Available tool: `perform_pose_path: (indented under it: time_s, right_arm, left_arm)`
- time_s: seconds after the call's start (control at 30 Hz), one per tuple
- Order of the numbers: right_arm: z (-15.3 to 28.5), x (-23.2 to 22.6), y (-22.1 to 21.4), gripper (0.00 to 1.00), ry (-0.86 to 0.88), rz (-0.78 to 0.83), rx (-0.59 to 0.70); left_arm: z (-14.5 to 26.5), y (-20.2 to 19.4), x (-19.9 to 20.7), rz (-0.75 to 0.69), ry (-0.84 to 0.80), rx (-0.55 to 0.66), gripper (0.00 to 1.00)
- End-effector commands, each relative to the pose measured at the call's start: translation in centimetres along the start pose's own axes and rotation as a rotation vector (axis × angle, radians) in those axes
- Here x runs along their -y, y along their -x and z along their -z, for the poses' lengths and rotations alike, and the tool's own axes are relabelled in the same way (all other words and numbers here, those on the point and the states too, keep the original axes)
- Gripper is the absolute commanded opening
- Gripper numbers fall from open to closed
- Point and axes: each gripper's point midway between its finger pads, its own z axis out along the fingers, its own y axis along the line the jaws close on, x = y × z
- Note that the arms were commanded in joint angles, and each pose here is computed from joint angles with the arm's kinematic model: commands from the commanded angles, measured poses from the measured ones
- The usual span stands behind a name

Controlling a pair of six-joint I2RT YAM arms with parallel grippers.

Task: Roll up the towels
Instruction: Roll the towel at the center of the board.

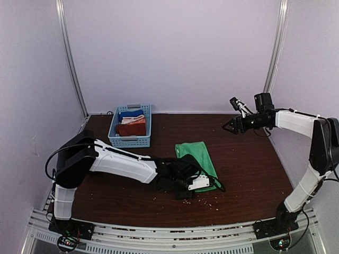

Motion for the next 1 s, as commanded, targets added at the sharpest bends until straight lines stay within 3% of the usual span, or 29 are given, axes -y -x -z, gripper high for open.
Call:
perform_pose_path:
  time_s: [0.0,0.3,0.4,0.53,0.7,0.83,0.97]
  right_arm:
    - [-0.1,0.3,-0.1,0.71,-0.01,-0.006,-0.006]
    - [-1.3,0.1,-1.8,0.67,0.048,-0.026,-0.066]
    - [-1.0,0.2,-1.4,0.67,0.039,-0.011,-0.078]
    - [1.8,-0.9,0.8,0.64,0.024,0.071,-0.119]
    - [5.2,-5.1,-0.6,0.59,0.114,0.163,-0.163]
    - [8.0,-8.9,-5.6,0.57,0.242,0.369,-0.265]
    - [8.2,-10.1,-11.0,0.57,0.214,0.502,-0.369]
  left_arm:
    - [-0.8,-0.9,-0.4,-0.023,0.035,-0.042,0.34]
    - [-1.5,-1.7,0.7,-0.015,-0.002,-0.063,0.29]
    - [-1.3,-1.6,1.4,0.002,-0.037,-0.048,0.14]
    - [-0.9,-1.2,2.0,0.059,-0.108,-0.021,0.03]
    - [-0.4,-0.5,3.0,0.239,-0.353,0.065,0.0]
    - [0.6,0.4,3.7,0.43,-0.583,0.159,0.0]
    - [1.3,0.7,3.0,0.64,-0.8,0.192,0.0]
